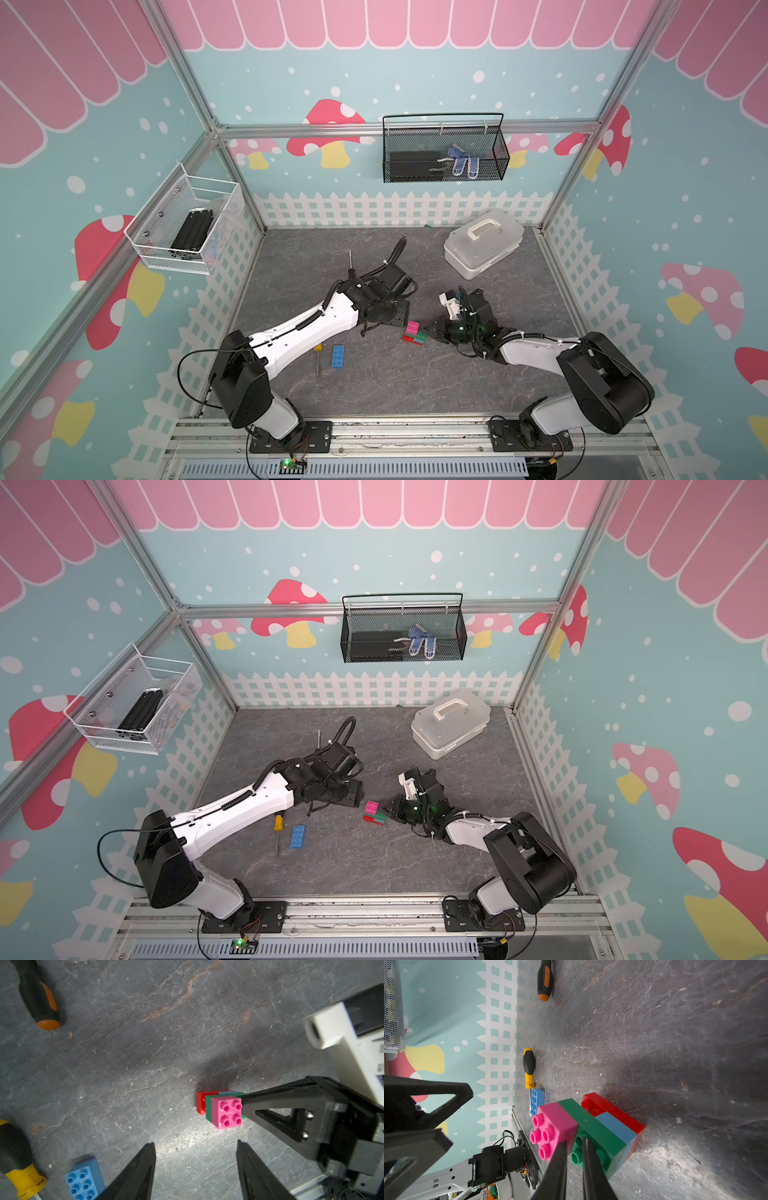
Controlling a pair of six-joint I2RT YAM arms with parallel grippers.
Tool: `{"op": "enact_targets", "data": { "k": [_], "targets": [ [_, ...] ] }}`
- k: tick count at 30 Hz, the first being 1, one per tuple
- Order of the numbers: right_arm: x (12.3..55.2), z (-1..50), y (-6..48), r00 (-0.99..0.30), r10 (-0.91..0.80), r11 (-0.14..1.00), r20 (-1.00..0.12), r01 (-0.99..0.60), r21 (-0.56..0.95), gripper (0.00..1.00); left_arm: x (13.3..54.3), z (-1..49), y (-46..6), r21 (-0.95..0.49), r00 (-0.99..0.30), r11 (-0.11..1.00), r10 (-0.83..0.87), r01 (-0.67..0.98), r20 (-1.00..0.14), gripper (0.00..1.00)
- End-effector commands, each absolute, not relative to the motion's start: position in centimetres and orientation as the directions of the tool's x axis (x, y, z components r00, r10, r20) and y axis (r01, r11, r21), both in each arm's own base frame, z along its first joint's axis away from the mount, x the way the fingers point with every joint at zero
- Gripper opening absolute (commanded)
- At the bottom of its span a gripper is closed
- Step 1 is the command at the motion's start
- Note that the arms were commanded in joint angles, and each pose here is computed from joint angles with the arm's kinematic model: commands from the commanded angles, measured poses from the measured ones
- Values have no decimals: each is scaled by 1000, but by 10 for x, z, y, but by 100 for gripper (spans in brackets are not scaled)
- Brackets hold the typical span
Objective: Assemble the number 5 with lego
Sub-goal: Assemble the lego brick with the lego brick, then pick up the lego brick from the center of the board.
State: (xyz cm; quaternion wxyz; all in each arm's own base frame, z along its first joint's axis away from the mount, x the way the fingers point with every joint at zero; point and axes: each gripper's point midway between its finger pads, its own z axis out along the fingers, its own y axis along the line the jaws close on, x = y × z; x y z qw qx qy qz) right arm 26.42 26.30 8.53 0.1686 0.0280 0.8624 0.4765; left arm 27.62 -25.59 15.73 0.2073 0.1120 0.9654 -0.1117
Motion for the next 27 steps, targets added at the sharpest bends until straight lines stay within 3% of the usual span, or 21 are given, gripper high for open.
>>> {"op": "enact_targets", "data": {
  "k": [1,16,21,27],
  "targets": [
    [254,70,257,-958,192,598,-213,-58,799,20,272,156,-237,-134,-891,958,176,252,-419,65],
    [266,102,269,-949,174,562,-264,-124,818,35,246,133,-172,-64,-924,985,128,162,-359,66],
    [264,120,265,-942,161,572,-294,-154,806,39,225,112,-144,-5,-951,994,101,108,-293,66],
    [252,120,257,-939,163,578,-303,-158,800,50,215,91,-113,43,-962,999,25,14,-273,67]
  ]
}}
